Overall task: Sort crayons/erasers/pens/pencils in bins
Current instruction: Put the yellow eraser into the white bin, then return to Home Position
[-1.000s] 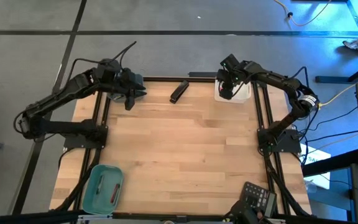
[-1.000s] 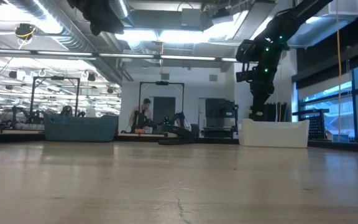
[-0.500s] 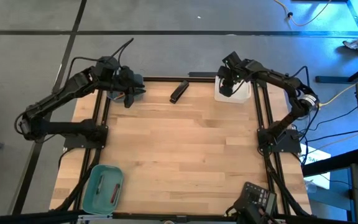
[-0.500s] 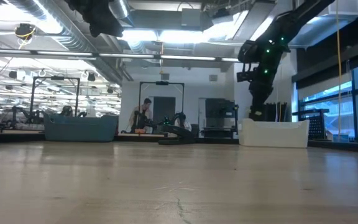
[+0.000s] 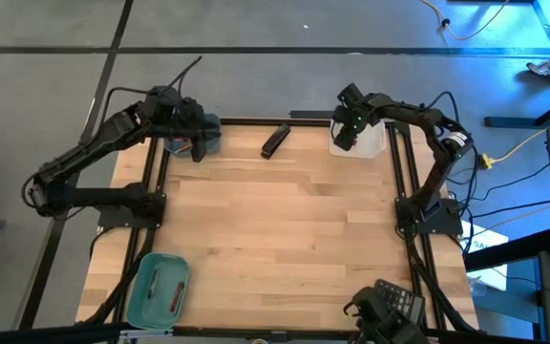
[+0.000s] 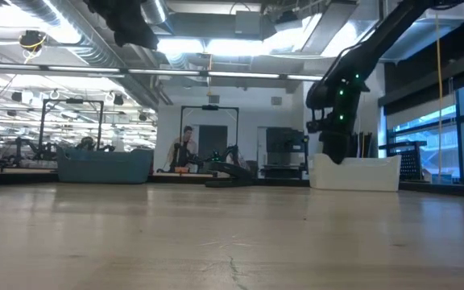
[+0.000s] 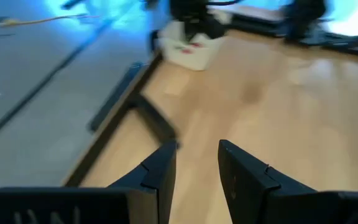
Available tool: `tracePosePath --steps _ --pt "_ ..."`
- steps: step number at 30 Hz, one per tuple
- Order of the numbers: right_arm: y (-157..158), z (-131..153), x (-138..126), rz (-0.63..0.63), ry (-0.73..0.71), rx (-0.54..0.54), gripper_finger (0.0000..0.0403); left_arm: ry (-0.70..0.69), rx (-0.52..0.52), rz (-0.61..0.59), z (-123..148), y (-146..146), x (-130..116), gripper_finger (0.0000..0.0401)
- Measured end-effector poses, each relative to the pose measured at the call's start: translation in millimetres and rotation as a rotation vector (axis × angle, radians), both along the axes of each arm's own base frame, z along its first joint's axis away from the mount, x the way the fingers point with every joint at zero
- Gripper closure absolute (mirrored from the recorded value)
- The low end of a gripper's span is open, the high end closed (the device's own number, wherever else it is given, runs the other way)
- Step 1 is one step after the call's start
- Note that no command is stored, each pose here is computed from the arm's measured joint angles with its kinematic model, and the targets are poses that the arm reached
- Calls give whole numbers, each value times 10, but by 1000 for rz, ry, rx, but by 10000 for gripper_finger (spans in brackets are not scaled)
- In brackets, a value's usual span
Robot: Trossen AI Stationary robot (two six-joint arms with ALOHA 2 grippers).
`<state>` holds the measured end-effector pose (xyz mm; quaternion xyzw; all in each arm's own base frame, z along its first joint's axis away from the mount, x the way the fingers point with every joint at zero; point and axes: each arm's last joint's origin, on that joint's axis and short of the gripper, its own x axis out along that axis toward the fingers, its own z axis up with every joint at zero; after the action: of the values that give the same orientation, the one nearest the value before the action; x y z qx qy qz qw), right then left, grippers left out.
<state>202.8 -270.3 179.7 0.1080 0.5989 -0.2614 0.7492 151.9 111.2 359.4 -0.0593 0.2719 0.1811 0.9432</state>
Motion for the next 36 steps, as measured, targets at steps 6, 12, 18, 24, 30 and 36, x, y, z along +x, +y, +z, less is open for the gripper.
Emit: tracePosePath --steps 6,12,18,24,30,36 --pt "-65 -95 -8 -24 -19 21 295 10 38 132 18 32 -19 290" --pt "-95 -94 -45 -95 -46 35 226 -12 -1 152 20 29 -18 290" --pt "-13 13 -18 -76 -52 28 191 -68 13 163 111 -63 -134 290" --pt "189 528 77 -28 -171 -100 207 -144 62 162 238 -215 -325 291" --pt "584 1203 140 22 -442 -210 233 -219 51 91 312 -358 -404 309" --pt "1088 1522 352 169 -683 -147 281 -309 1 -71 259 -508 -184 350"
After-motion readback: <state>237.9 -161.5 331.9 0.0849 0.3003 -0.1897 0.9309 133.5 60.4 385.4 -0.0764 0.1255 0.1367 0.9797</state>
